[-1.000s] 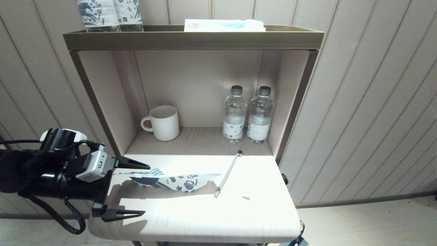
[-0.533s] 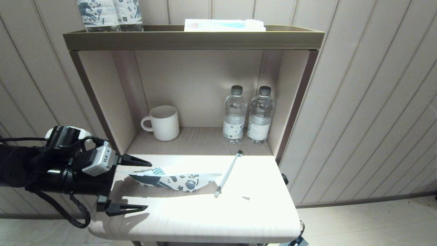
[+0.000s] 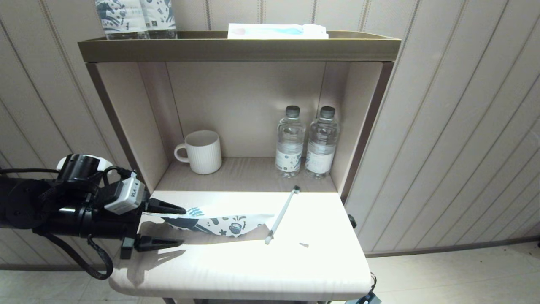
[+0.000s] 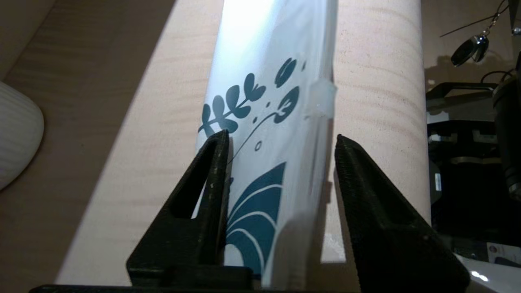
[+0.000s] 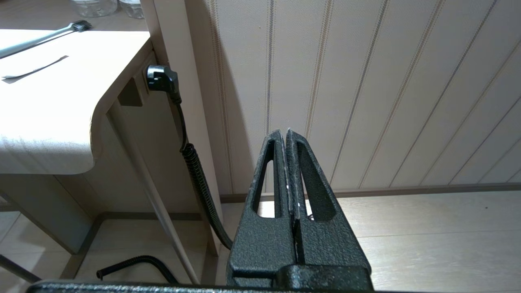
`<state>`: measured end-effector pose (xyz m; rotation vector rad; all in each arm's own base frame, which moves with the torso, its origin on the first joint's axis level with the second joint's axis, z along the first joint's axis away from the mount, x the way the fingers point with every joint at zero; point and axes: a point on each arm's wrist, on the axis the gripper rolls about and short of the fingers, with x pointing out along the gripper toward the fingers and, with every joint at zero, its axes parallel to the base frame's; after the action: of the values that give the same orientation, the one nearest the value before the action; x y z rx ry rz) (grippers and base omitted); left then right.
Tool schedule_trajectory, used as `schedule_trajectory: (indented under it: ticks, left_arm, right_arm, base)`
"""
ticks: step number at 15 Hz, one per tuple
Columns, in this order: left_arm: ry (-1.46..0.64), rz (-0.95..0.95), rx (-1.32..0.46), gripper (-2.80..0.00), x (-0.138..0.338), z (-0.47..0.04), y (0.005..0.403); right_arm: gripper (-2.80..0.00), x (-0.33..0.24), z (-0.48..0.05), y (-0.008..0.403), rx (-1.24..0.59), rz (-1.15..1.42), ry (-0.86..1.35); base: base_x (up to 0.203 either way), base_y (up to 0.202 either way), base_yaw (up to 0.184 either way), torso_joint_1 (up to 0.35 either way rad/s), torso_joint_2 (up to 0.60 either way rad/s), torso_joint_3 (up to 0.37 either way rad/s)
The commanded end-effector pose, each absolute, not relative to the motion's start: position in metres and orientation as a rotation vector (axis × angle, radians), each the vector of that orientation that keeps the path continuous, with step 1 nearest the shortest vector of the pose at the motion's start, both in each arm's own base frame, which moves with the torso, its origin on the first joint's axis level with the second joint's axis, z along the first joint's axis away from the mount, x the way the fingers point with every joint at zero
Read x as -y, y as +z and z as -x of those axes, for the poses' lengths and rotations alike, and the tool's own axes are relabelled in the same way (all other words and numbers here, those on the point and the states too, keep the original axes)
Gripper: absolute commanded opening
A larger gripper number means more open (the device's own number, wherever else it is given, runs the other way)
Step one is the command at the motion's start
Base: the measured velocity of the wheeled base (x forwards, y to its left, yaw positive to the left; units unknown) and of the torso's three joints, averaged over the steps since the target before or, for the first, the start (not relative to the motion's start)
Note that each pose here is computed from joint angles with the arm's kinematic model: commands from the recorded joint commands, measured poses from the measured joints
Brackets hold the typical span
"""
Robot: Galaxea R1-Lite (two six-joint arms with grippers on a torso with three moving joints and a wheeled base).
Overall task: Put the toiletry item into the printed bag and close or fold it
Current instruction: Pick up the storage bag
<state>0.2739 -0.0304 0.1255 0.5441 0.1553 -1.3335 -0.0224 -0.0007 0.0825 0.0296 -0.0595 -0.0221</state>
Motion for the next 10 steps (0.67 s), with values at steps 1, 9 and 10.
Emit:
schedule_trajectory:
  ticks: [1, 9, 10]
  left_arm:
    - [-1.338, -0.548, -0.148, -2.80, 0.031, -0.274, 0.125]
    - [-1.328, -0.536, -0.152, -2.80, 0.030, -0.270, 0.133]
    - [-1.314, -0.513, -0.169, -2.80, 0.030, -0.266, 0.143]
  right_arm:
    - [-2.80, 0.001, 0.022, 0.083, 0.059, -0.030, -0.022]
    - [-2.80, 0.001, 0.022, 0.083, 0.059, -0.030, -0.022]
    - [-2.80, 0.001, 0.022, 0.083, 0.059, -0.030, -0.022]
  base:
    - [0.000, 0.000, 0.000, 0.000, 0.00, 0.000]
    - [0.000, 0.000, 0.000, 0.000, 0.00, 0.000]
    - [0.000, 0.000, 0.000, 0.000, 0.00, 0.000]
